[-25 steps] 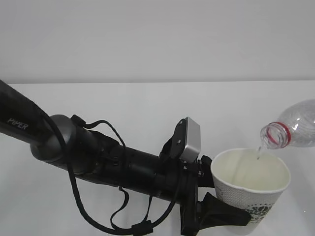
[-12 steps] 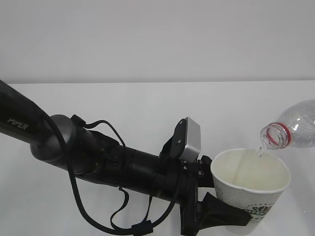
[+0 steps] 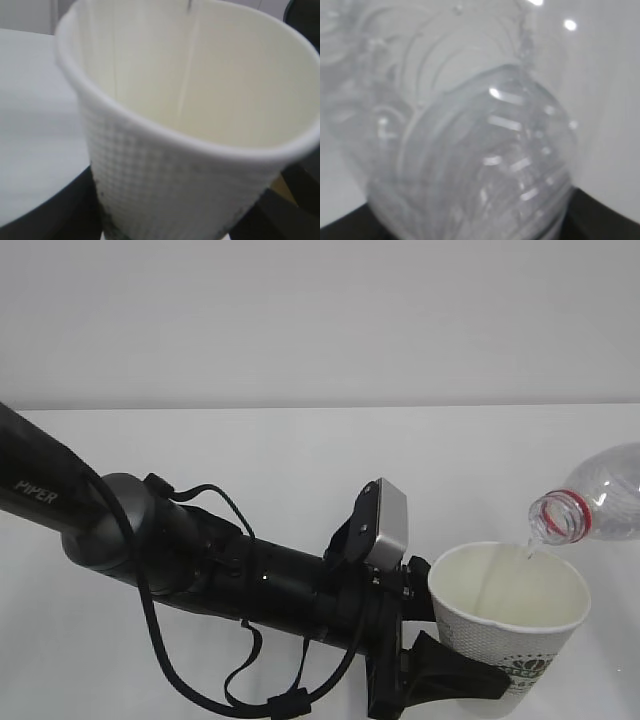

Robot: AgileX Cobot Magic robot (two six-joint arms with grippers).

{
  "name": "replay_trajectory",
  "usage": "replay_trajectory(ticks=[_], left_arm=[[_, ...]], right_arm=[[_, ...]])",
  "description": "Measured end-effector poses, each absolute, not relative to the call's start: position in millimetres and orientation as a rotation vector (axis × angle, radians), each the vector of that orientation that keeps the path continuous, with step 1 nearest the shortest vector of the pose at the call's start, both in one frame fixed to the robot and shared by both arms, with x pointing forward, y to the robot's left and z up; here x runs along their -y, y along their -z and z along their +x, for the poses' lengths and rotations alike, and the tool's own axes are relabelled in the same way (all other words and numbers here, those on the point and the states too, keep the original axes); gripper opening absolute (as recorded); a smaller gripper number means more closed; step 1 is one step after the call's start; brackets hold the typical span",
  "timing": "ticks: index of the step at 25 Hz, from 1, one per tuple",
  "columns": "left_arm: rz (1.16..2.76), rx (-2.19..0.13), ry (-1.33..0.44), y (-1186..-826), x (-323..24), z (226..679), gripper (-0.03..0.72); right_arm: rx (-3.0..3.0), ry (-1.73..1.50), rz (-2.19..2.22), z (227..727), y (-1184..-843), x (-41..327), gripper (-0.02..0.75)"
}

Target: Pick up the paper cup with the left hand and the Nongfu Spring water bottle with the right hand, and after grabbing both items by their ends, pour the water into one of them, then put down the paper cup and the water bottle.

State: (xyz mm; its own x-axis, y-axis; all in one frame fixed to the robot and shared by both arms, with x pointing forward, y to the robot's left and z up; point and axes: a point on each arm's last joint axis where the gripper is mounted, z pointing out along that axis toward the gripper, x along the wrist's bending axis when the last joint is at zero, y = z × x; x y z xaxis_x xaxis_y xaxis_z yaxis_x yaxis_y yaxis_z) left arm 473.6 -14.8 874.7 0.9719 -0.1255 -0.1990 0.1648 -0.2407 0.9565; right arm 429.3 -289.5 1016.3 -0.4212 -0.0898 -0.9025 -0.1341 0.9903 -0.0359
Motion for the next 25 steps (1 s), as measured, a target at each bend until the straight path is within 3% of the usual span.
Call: replay_trajectory(ticks=[25], left_arm=[[1.794,-0.031,0.270,-874.6,14.8,473.8,0.486]], right_arm=[[-2.009,-0.043,-0.171,429.2,-1016.2,289.5,0.421]])
